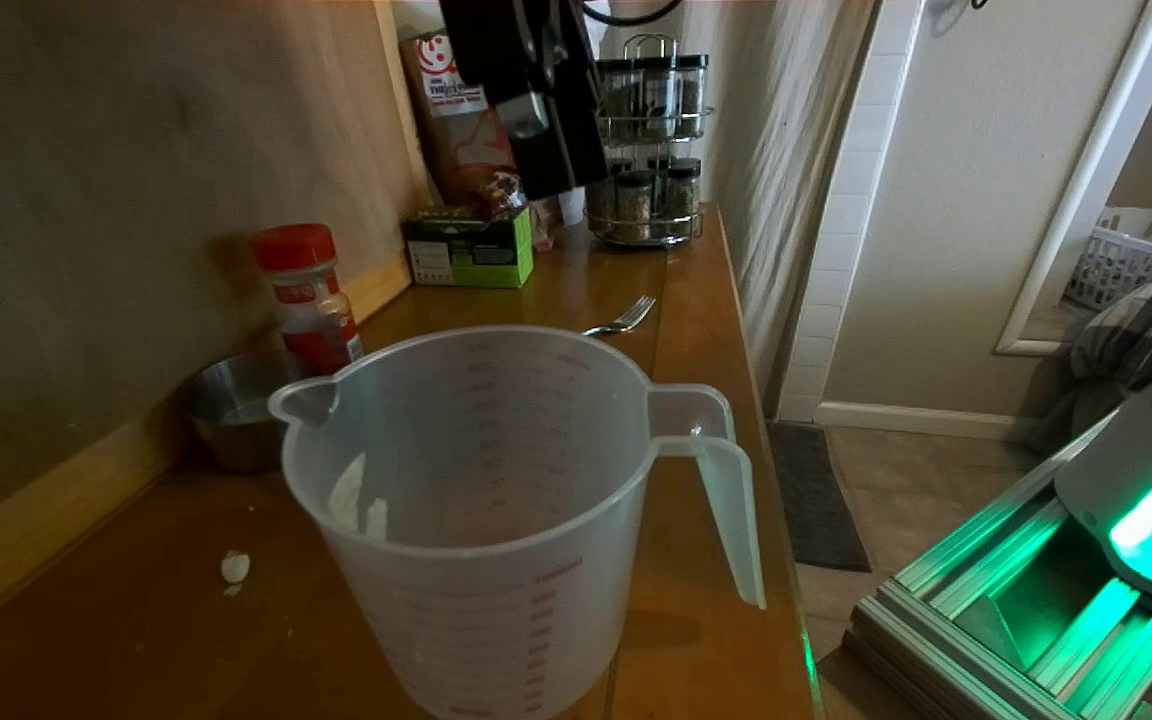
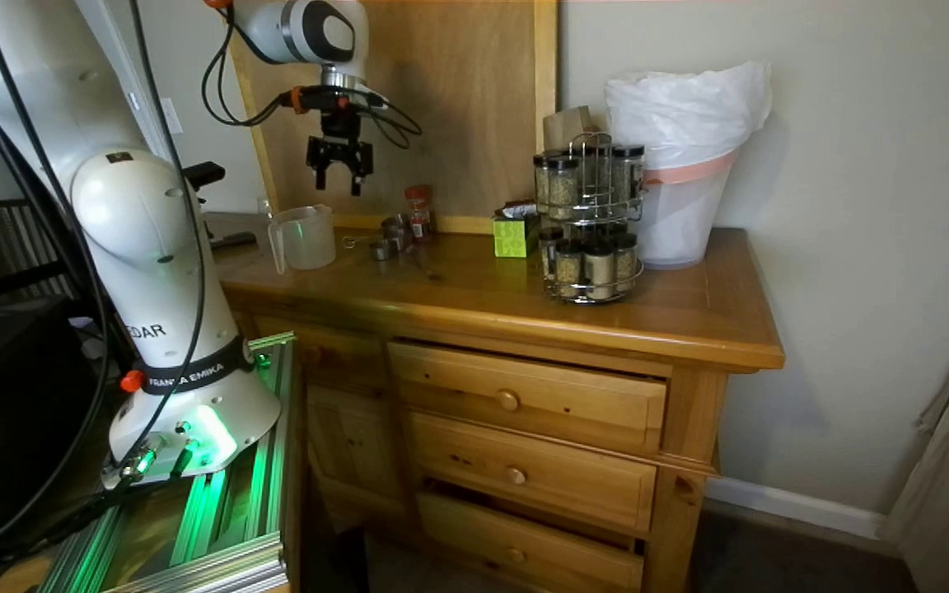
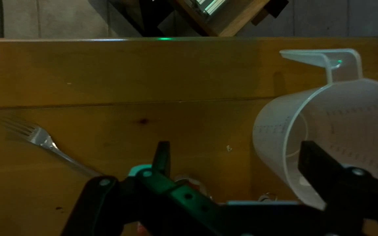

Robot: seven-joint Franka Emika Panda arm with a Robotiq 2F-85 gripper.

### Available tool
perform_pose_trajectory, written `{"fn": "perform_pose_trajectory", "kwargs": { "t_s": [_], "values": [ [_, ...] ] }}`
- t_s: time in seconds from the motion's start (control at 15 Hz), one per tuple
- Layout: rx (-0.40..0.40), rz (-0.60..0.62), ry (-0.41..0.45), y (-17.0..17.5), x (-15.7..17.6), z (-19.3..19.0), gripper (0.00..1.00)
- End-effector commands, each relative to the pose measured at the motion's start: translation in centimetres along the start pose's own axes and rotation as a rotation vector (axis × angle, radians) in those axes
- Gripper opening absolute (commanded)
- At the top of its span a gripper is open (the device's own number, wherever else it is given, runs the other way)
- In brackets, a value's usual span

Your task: Move the clear jug to the right.

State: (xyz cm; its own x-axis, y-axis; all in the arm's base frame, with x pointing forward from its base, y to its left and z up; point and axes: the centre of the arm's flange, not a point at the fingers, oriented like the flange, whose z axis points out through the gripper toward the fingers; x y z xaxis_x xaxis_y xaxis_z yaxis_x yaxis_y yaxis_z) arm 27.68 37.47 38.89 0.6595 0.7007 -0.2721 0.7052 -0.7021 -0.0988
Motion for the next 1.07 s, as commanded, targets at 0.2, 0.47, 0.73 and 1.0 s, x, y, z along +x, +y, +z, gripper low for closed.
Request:
{"fn": "perform_pose_trajectory", "kwargs": {
  "t_s": [0.2,0.47,0.73,1.0],
  "values": [
    [0.118,-0.266,0.118,-2.4,-4.4,0.0,1.0],
    [0.198,-0.364,0.198,-3.2,-9.5,0.4,1.0],
    [0.183,-0.412,0.164,-5.7,-14.7,1.5,1.0],
    [0.159,-0.43,0.147,-6.2,-12.6,1.3,1.0]
  ]
}}
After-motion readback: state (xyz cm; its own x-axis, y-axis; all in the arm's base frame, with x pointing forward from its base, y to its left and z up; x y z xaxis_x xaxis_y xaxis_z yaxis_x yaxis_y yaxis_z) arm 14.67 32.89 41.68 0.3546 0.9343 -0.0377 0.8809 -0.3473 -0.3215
